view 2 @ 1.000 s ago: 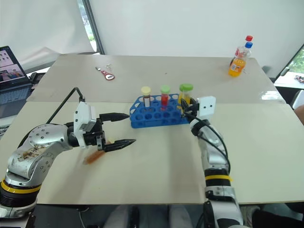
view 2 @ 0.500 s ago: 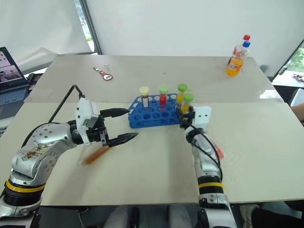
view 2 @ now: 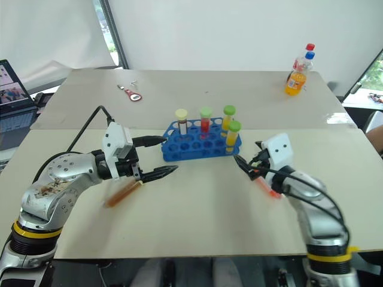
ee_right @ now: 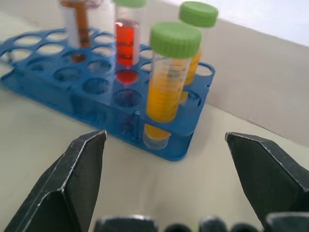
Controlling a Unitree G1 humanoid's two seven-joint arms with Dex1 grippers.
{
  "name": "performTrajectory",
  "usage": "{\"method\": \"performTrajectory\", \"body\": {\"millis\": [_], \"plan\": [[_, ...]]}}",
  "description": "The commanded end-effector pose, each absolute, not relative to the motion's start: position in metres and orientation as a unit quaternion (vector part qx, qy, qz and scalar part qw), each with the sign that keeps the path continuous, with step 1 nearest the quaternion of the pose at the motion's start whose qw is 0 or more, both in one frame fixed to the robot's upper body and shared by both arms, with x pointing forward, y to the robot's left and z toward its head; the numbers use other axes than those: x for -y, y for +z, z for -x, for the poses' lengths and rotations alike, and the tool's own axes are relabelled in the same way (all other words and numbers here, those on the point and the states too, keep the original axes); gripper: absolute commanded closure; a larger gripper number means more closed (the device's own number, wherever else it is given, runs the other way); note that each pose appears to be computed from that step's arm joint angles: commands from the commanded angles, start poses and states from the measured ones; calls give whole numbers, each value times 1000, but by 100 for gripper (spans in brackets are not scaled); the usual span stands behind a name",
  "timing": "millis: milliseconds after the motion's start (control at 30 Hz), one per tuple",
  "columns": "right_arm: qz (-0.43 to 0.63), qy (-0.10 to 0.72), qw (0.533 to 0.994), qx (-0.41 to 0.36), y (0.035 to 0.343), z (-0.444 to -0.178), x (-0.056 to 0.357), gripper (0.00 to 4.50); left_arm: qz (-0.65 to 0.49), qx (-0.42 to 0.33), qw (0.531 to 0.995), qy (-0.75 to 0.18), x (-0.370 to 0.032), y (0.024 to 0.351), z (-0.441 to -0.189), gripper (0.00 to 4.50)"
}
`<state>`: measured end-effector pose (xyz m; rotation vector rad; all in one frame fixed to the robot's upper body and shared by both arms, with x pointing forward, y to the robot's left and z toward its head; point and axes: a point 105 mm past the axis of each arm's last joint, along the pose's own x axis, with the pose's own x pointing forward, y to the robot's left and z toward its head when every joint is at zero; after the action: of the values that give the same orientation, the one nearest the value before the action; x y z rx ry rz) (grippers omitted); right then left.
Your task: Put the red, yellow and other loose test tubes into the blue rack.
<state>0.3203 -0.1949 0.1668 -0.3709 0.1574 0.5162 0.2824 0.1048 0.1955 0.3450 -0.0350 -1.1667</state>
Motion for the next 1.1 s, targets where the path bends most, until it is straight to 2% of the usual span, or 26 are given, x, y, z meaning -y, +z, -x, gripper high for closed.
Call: {"method": "performTrajectory", "body": {"millis": [33,133,233,567,667,900,933,1100], "plan": [[216,275,920,-175,178,-313,203,13,-219,-10,755,-618,-112,188,-254,0],[230,267,893,-279,171,-313,221,13,-252,-47,707,-659,-120,178,-234,0],[201,261,877,-351,162,-317,228,13,-270,-52,687,-673,-121,175,-226,0],[204,257,844,-425,134,-332,234,13,-269,-39,697,-663,-114,176,-220,0],[215,263,834,-436,128,-334,233,96,-270,-40,703,-657,-114,174,-219,0],[214,273,824,-448,124,-333,231,334,-265,-38,710,-652,-114,173,-219,0],[214,277,825,-445,126,-332,230,347,-264,-39,711,-650,-114,172,-219,0],[206,349,829,-385,153,-329,200,347,-239,-38,745,-622,-123,173,-228,0]]}}
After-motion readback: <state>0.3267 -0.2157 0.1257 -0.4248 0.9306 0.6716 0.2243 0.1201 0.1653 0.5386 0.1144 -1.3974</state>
